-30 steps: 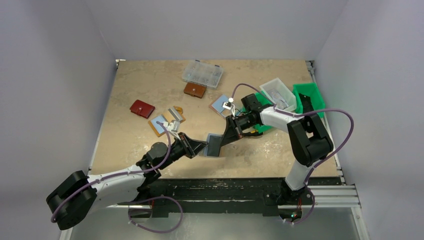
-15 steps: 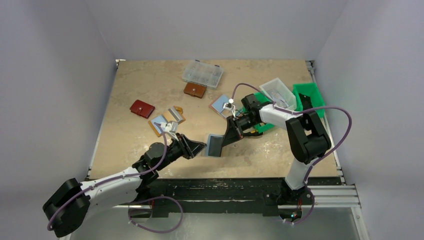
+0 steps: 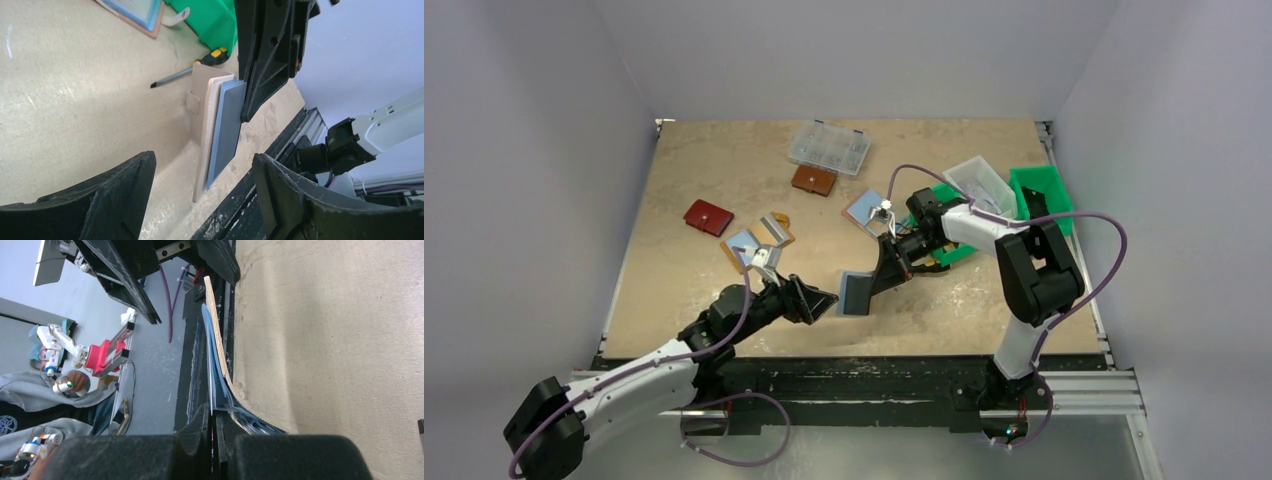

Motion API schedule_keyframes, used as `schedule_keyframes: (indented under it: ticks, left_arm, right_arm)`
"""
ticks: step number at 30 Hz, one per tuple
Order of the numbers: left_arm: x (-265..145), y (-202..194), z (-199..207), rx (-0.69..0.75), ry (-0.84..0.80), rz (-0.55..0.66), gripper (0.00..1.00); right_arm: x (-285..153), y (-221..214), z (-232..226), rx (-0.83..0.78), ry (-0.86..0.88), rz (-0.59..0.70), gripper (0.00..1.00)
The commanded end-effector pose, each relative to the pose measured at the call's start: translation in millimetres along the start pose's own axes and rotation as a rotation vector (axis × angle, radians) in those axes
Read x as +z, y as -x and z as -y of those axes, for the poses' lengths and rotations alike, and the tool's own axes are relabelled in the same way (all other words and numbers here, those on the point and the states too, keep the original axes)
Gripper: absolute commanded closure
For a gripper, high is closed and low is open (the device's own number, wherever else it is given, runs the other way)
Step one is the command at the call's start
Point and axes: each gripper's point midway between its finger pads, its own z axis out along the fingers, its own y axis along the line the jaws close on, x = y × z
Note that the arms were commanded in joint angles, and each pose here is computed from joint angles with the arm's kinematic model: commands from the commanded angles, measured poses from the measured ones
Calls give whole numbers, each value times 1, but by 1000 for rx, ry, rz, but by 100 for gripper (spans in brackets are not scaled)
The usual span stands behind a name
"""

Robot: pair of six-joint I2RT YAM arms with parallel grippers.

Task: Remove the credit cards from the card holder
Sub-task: Remove the credit card from the card holder.

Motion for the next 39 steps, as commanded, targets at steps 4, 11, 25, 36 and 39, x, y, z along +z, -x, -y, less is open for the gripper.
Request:
schedule_keyframes:
  ticks: [4, 11, 25, 36, 39]
  left_arm:
    - [12, -7, 18, 22, -116, -42, 27]
    - [20, -12, 32, 1, -208, -59, 40]
    - [27, -18, 35, -6, -236, -86, 93]
    - [16, -10, 29, 3, -210, -35, 100]
    - [11, -11, 25, -2, -209, -31, 100]
  right_arm:
    - [-2, 9, -8, -58, 19, 4, 100]
    - [-3, 8, -8, -59, 23, -1, 100]
    - [-3, 8, -9, -67, 24, -5, 100]
    - [-3, 5, -6, -73, 10, -22, 100]
    - [-4, 3, -4, -71, 8, -28, 100]
